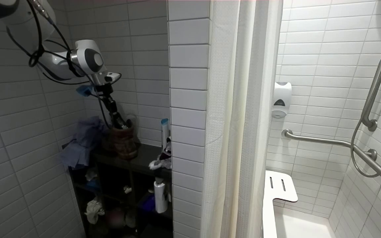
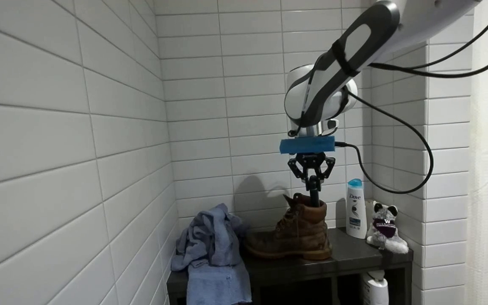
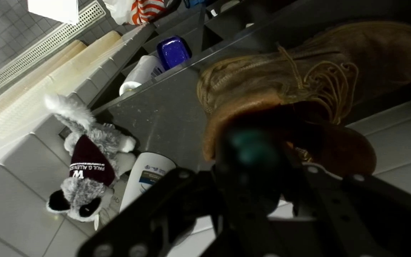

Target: Put the dark green bottle in the brown shoe.

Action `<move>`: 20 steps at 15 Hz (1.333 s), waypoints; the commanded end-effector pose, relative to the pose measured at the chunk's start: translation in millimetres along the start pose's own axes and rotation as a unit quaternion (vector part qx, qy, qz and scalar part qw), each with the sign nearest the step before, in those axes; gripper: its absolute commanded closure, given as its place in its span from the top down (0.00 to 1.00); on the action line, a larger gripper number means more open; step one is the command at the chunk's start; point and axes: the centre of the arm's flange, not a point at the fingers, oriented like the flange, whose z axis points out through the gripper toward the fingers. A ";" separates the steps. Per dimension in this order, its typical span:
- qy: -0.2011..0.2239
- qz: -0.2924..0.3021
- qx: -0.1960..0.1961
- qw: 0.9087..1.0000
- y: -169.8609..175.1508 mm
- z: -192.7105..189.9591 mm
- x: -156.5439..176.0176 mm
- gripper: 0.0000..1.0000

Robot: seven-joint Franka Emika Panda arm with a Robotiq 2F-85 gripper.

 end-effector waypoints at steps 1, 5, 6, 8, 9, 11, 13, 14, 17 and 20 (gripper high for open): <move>0.015 0.001 -0.004 1.000 11.3 -3.7 -8.1 0.08; 0.018 -0.001 0.000 1.000 11.4 -5.8 -8.8 0.08; 0.018 0.000 0.000 1.000 11.5 -6.9 -8.5 0.08; 0.018 0.002 0.001 1.000 11.7 -8.5 -7.0 0.58; 0.018 0.003 0.002 1.000 12.0 -9.0 -6.6 0.58; 0.017 0.006 0.002 1.000 12.9 -9.4 -5.2 0.68; 0.018 0.008 0.002 1.000 13.6 -9.7 -4.3 0.81; 0.018 0.008 0.002 1.000 14.1 -10.1 -3.8 0.88; 0.018 0.012 0.004 1.000 15.0 -11.1 -3.1 1.00; 0.019 0.015 0.007 1.000 18.0 -12.8 -1.6 1.00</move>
